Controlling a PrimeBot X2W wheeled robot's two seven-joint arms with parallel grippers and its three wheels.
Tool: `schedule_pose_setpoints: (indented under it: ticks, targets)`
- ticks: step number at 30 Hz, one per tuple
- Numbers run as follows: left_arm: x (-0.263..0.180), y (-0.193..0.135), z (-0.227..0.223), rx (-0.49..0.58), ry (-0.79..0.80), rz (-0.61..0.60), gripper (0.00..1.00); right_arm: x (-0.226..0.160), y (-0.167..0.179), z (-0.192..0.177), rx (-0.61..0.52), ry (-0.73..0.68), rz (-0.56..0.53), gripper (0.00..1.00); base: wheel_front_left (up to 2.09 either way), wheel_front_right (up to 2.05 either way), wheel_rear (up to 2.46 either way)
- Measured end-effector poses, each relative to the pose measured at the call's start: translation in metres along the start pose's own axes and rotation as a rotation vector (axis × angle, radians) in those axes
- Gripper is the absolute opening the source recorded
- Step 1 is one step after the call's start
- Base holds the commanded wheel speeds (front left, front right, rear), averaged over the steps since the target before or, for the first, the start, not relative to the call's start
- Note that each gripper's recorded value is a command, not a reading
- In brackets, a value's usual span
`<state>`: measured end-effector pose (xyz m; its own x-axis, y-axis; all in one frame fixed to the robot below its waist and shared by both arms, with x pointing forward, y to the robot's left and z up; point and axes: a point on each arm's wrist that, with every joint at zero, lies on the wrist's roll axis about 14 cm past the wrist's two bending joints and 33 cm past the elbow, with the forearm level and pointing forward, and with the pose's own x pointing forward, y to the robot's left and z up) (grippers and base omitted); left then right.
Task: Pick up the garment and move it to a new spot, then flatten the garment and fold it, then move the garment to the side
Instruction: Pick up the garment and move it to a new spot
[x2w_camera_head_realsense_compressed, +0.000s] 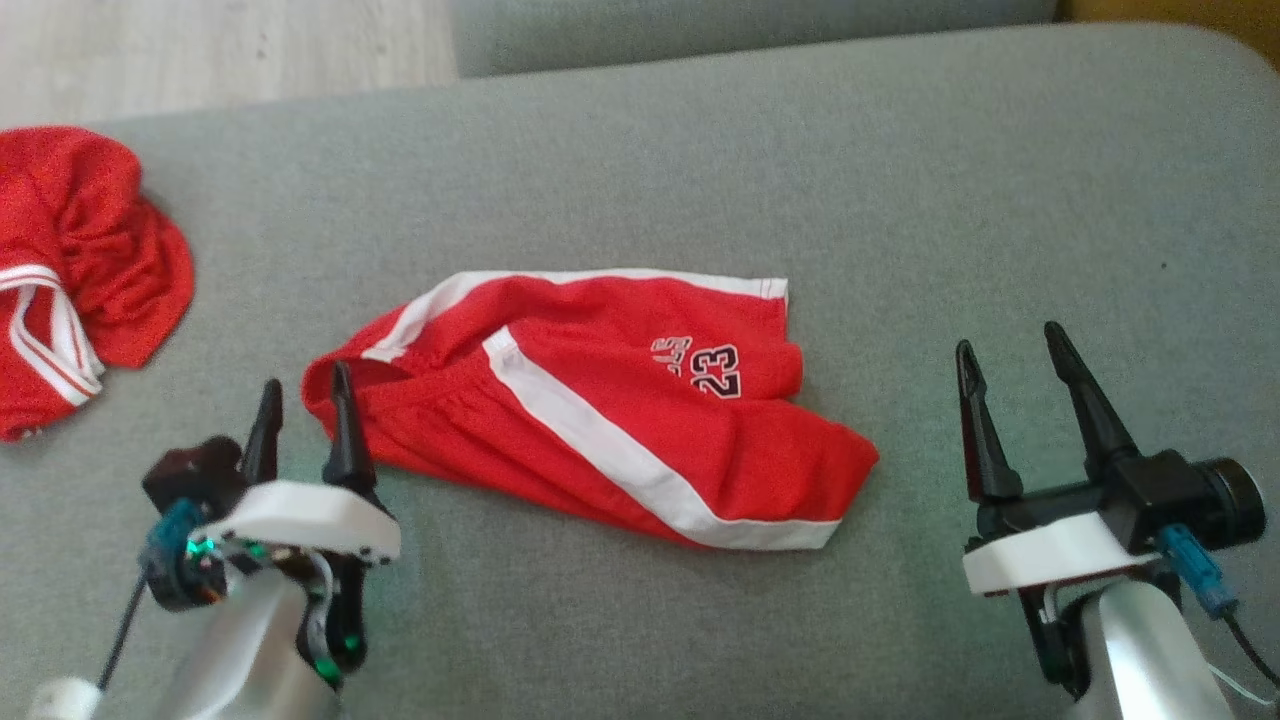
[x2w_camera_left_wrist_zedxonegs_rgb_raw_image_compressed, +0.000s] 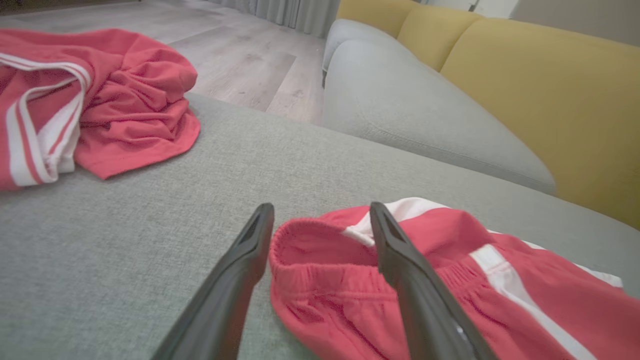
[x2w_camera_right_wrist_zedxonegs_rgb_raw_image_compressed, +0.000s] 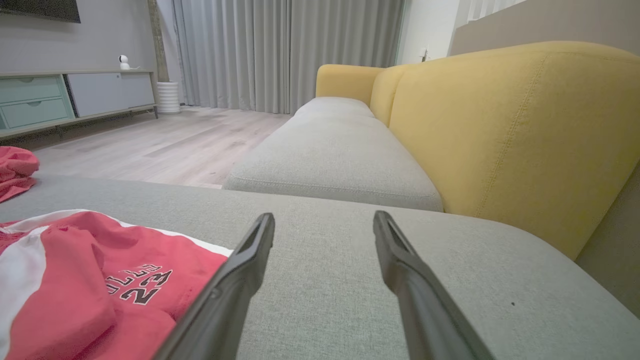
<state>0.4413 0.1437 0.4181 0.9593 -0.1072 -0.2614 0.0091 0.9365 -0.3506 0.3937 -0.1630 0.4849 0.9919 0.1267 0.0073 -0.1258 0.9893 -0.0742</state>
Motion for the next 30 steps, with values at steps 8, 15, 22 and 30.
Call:
schedule_pose_setpoints:
  ticks: [8,15,22,30]
  targets:
    - [-0.052,-0.02,0.007,0.053,-0.073,-0.08,1.0,-0.025,-0.007,0.004,0.015,-0.007,-0.035,1.0,0.0,0.0,0.0]
    - [-0.101,-0.01,-0.003,0.047,-0.099,-0.029,1.0,-0.045,-0.001,0.001,0.034,0.0,-0.027,1.0,0.0,0.0,0.0]
    - [-0.124,-0.004,-0.013,0.056,-0.097,0.013,1.0,-0.056,0.018,-0.007,0.072,0.025,0.02,1.0,0.0,0.0,0.0]
    - [-0.128,-0.008,-0.016,0.076,-0.096,0.013,1.0,-0.062,0.028,-0.017,0.102,0.055,0.044,1.0,0.0,0.0,0.0]
